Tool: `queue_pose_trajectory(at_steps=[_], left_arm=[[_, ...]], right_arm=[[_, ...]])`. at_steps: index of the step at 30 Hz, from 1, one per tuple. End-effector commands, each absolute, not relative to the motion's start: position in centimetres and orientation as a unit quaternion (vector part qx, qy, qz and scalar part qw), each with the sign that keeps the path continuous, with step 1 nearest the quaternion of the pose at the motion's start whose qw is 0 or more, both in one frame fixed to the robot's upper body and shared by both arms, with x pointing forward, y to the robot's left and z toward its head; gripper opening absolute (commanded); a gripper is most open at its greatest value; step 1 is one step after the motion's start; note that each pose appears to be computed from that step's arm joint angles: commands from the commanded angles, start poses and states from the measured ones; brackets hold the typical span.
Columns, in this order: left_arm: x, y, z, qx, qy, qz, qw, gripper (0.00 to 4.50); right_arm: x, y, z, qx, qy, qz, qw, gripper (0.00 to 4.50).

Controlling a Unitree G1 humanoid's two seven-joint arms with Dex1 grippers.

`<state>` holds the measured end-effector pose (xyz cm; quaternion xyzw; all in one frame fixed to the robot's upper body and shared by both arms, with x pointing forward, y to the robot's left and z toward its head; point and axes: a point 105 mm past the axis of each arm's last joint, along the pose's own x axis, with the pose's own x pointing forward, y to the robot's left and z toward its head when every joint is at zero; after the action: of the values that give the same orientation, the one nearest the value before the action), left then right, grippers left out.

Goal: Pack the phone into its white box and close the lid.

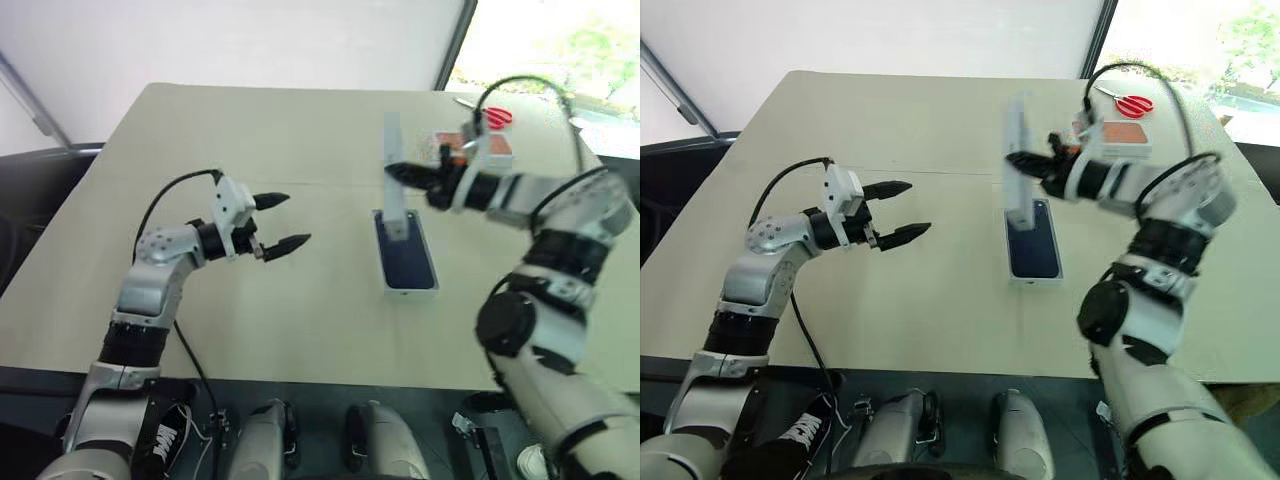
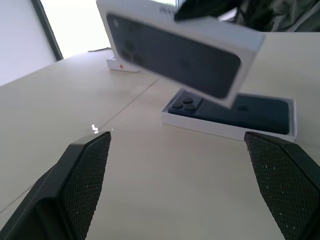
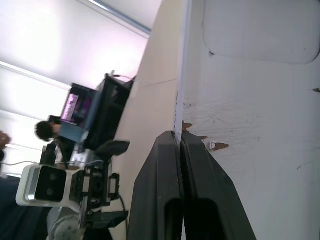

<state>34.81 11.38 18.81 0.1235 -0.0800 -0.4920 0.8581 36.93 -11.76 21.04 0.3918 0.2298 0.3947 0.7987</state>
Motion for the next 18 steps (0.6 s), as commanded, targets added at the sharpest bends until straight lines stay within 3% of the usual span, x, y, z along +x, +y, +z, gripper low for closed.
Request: queue_pose_trajectory(at_steps=[1, 4, 7, 8, 10, 17, 18], left_arm=[[34.7, 11.4, 20.0, 0.127, -0.106, -0.479, 0.862, 4.50], [34.6, 11.4, 20.1, 0.120, -0.104, -0.474, 0.866, 4.50], [34.7, 11.4, 19.9, 0.113, -0.098, -0.469, 0.871, 4.50], [34.7, 11.2, 19.6, 0.101, -0.089, -0.472, 0.871, 4.25], [34.7, 10.8, 19.1, 0.084, -0.078, -0.475, 0.872, 3.60], [34.9, 7.8, 17.3, 0.058, -0.067, -0.485, 0.870, 0.03], [35.1, 7.3, 17.0, 0.056, -0.067, -0.483, 0.871, 0.03]], right_arm=[[35.0, -9.2, 21.5, 0.395, 0.199, 0.451, 0.775, 0.05], [35.1, -9.4, 20.0, 0.424, 0.214, 0.427, 0.769, 0.05], [34.0, -8.6, 19.4, 0.421, 0.226, 0.454, 0.752, 0.05], [33.9, -8.6, 19.3, 0.423, 0.228, 0.452, 0.751, 0.01], [34.0, -9.0, 18.8, 0.434, 0.237, 0.441, 0.749, 0.00], [33.6, -9.5, 17.4, 0.443, 0.261, 0.420, 0.748, 0.00], [33.6, -9.6, 17.3, 0.444, 0.264, 0.419, 0.747, 0.00]])
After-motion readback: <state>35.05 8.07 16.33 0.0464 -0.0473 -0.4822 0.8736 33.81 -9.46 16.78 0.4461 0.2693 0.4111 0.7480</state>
